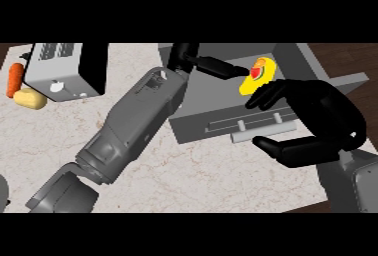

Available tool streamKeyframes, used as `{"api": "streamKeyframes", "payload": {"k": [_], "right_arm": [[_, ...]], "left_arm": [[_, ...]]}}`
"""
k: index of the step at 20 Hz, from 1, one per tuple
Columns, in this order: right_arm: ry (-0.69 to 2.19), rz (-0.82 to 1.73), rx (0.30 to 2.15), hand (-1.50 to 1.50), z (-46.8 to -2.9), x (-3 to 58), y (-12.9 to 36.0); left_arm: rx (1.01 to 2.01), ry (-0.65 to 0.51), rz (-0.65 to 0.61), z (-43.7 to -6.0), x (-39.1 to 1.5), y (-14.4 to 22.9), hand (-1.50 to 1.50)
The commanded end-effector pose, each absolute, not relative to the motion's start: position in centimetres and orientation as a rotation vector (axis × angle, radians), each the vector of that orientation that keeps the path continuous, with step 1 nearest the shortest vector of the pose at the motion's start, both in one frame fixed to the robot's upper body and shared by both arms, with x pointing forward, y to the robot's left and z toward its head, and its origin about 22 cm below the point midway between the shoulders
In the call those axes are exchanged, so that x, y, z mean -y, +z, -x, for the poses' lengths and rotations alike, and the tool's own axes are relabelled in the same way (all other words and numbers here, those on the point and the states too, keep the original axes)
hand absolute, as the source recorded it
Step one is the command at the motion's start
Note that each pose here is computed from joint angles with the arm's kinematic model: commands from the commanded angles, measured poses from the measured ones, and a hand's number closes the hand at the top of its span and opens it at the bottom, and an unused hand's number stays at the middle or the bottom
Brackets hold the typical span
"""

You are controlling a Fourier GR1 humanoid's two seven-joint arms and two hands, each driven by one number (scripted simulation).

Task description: Pick up the cup, place it into the drawer and close the drawer

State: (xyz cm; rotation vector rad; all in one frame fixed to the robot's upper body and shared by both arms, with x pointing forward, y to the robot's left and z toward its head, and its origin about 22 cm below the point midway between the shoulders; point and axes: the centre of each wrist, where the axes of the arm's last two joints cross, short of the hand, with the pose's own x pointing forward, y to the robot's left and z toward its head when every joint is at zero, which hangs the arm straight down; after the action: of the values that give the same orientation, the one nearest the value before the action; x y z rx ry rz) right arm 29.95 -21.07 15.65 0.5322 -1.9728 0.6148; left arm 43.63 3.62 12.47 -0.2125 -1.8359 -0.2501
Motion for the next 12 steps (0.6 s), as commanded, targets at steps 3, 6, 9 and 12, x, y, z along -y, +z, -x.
{"api": "streamKeyframes", "payload": {"k": [3, 6, 9, 12], "right_arm": [[0.996, -0.539, 1.738, 1.5, -29.9, 20.5, 15.7], [1.127, -0.432, 1.622, 1.5, -29.1, 21.2, 15.2], [1.139, -0.273, 1.569, -1.5, -28.7, 21.7, 13.3], [1.232, -0.07, 1.618, -1.5, -27.9, 22.2, 14.0]], "left_arm": [[1.92, -0.076, 0.256, -43.6, -3.6, 13.0, -1.5], [1.922, -0.064, 0.242, -43.7, -4.0, 12.3, -1.5], [1.922, -0.048, 0.222, -43.9, -3.7, 12.8, -1.5], [1.899, 0.0, 0.244, -43.6, -4.7, 11.0, -1.5]]}}
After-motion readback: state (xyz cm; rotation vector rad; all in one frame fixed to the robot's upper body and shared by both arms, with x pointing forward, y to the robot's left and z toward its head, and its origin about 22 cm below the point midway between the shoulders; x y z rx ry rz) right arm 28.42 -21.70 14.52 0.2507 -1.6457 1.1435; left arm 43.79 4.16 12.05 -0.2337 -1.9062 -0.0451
